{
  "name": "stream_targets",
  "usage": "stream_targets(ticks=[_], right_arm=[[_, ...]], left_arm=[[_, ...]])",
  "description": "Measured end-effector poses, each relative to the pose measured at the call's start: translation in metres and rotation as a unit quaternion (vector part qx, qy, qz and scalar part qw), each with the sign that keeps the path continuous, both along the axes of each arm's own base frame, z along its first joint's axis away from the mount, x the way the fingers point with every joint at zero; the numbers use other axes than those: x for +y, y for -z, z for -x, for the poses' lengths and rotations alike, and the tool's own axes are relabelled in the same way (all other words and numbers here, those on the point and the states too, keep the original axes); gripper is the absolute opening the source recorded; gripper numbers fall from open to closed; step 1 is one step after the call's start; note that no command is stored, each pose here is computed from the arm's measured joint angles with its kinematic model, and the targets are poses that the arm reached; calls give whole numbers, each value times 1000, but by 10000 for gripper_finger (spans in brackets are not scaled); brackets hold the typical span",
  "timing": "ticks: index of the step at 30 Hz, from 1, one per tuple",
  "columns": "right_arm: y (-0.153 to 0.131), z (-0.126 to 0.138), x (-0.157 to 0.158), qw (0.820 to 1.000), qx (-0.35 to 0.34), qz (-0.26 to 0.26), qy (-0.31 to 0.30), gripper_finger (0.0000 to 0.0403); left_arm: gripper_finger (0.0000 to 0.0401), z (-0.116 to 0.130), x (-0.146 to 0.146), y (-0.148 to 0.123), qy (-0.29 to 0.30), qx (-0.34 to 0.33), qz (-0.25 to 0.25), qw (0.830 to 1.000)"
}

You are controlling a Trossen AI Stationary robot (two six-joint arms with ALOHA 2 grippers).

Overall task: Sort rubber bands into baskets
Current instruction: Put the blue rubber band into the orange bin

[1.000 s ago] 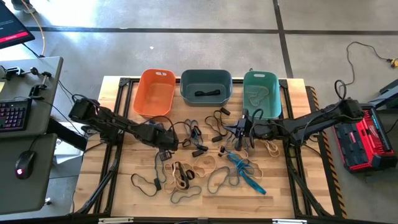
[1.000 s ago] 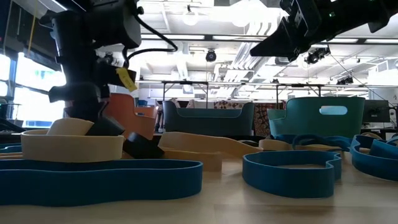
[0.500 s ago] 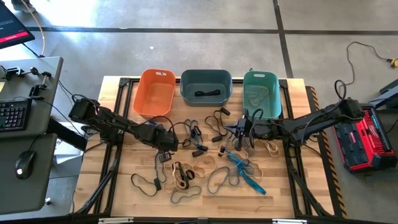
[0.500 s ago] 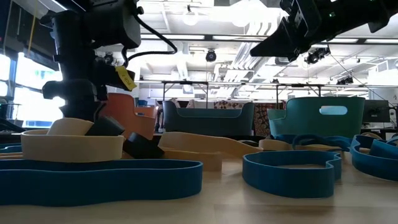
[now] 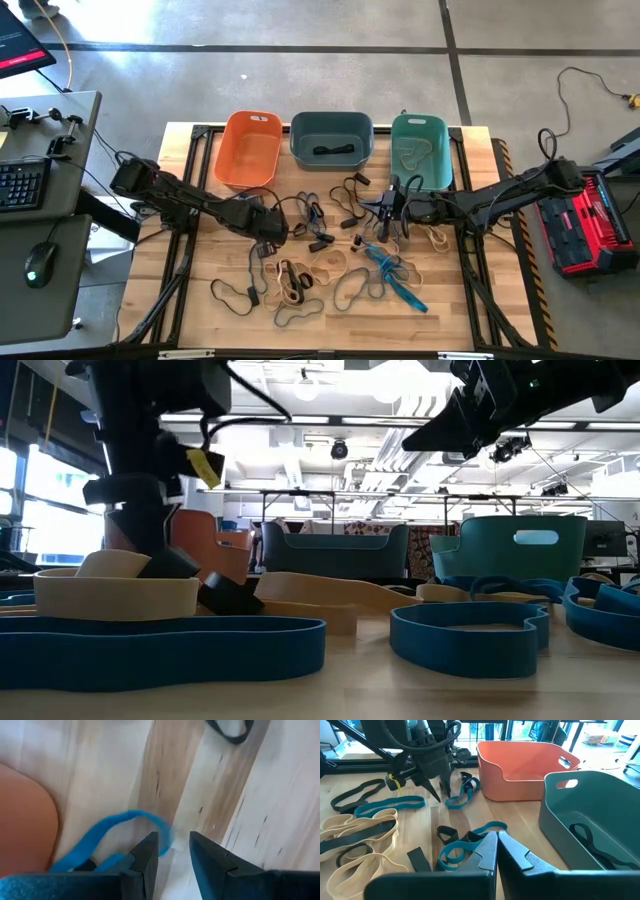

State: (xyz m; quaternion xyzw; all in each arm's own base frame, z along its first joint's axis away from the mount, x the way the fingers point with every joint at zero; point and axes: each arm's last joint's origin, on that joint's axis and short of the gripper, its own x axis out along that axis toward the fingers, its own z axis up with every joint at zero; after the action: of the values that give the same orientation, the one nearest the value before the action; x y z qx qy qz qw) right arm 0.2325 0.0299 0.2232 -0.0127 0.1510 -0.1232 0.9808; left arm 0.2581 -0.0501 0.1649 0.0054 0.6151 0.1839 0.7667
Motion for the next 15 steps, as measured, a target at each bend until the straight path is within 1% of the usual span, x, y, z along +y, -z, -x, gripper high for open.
stream_targets(ticks=[4, 7, 12, 15], right_arm=[[0, 0, 0, 1000, 2, -4, 0, 0], [1, 0, 0, 1000, 5, -8, 1, 0], [2, 1, 0, 1000, 11, -7, 0, 0], [2, 1, 0, 1000, 11, -7, 0, 0]], left_arm=[[104, 2, 0, 2, 14, 11, -4, 1000], [104, 5, 2, 6, 13, 21, -4, 1000], [104, 6, 5, 14, 18, 15, 36, 999], [104, 5, 10, 18, 23, 10, 39, 999]])
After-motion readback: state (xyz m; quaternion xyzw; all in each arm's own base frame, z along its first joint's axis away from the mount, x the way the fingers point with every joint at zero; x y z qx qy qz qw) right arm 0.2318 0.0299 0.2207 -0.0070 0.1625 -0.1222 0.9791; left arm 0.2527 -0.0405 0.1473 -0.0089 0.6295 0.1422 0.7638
